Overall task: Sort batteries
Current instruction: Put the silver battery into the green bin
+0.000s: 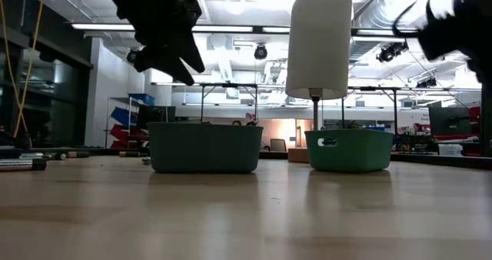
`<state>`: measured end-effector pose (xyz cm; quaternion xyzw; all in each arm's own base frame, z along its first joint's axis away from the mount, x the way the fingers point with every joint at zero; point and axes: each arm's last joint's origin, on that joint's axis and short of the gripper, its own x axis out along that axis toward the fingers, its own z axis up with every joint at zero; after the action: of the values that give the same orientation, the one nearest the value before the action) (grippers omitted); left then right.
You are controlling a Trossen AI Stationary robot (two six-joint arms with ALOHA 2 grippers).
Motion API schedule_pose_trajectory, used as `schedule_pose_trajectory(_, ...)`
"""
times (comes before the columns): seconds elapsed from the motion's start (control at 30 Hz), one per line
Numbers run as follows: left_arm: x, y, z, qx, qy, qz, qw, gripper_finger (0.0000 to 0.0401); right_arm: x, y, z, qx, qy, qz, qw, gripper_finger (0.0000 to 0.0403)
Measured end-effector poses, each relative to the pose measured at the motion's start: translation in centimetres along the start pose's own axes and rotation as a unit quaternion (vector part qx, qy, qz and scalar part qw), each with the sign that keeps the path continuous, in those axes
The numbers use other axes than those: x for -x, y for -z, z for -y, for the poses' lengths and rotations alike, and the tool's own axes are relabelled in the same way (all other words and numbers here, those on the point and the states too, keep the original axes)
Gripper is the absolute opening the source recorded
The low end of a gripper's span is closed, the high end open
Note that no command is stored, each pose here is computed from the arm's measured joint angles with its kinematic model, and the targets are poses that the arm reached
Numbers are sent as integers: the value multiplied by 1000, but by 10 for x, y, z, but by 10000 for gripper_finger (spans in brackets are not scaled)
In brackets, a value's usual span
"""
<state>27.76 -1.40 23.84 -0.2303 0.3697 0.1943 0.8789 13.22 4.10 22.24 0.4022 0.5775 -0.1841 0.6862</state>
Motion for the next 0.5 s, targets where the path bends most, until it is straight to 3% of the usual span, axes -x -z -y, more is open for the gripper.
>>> schedule_pose_trajectory(0.17, -1, -7, -3, -8, 8, 20, 1000, 186, -12, 4, 4, -49, 102, -4, 994, 0)
schedule_pose_trajectory(0.5, -2, -11, -5, -7, 21, 21, 1000, 186, -46, -8, -3, -70, 208, -35, 975, 1)
